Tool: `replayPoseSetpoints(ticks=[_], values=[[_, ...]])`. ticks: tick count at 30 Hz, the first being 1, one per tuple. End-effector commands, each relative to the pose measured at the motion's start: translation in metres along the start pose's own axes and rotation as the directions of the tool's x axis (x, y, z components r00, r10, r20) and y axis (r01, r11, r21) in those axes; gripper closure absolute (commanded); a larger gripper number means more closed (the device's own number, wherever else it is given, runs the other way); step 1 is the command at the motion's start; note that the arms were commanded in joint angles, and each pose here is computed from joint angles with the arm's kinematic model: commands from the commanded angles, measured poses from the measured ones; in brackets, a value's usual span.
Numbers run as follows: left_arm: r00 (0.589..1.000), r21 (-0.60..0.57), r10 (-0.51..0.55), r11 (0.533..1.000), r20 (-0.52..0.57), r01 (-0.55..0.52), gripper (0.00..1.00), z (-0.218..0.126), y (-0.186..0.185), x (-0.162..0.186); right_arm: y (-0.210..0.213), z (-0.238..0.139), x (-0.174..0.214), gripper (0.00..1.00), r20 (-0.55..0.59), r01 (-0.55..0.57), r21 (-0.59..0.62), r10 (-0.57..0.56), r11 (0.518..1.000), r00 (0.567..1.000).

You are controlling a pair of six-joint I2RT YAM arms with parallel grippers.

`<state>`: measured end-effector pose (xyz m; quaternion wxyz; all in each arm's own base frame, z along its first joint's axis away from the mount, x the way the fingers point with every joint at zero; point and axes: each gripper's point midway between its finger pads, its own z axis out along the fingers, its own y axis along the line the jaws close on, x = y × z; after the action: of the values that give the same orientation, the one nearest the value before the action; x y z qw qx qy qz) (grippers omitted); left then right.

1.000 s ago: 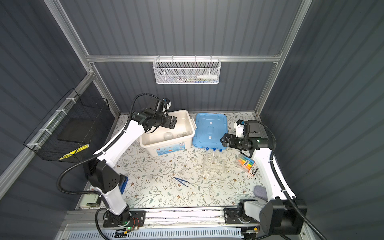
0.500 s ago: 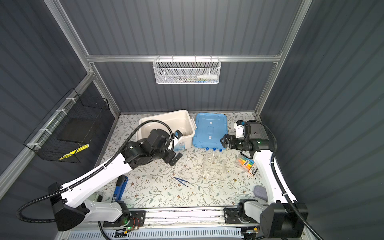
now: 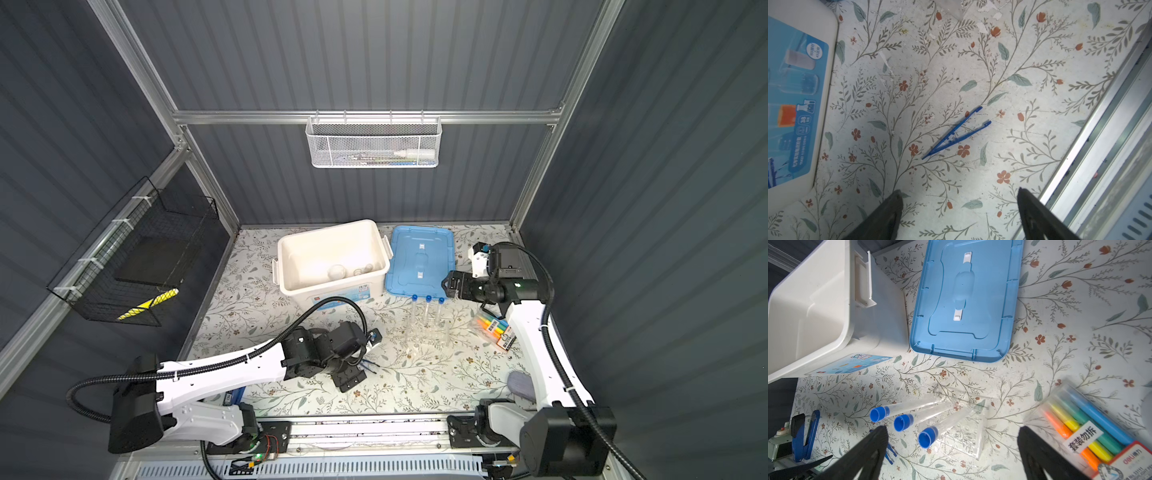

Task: Organize the chemistry lab equipment
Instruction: 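Move the left gripper toward the blue tweezers, then lower the left gripper onto the blue tweezers and close it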

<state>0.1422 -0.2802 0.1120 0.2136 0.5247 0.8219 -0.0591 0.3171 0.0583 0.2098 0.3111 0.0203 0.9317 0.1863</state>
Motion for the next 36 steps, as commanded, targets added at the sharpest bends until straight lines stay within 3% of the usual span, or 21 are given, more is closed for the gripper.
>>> replayPoseSetpoints(ticks=[1,12,18,22,36], values=[[1.000,-0.015,0.011,1.000,0.000,-0.011,0.12,0.013,-0.002,-0.004,-0.002,-0.001,0.004,0.01,-0.015,0.019,0.022,-0.019,1.000,1.000],[0.974,-0.087,0.169,0.979,-0.150,-0.184,0.20,0.041,0.011,0.013,-0.005,0.004,0.003,0.01,-0.027,0.020,0.027,-0.019,0.999,0.999],[0.972,-0.010,0.199,0.979,-0.124,-0.201,0.24,0.056,0.013,0.014,-0.005,0.006,0.002,0.01,-0.033,0.014,0.028,-0.013,1.000,0.999],[0.964,0.058,0.231,0.973,-0.130,-0.225,0.33,0.064,0.013,0.013,-0.006,0.004,0.001,0.01,-0.027,0.014,0.033,-0.013,0.999,1.000],[0.944,0.179,0.297,0.946,-0.144,-0.271,0.35,0.084,0.008,0.012,-0.008,0.002,-0.001,0.01,-0.025,0.010,0.055,-0.009,0.998,1.000]])
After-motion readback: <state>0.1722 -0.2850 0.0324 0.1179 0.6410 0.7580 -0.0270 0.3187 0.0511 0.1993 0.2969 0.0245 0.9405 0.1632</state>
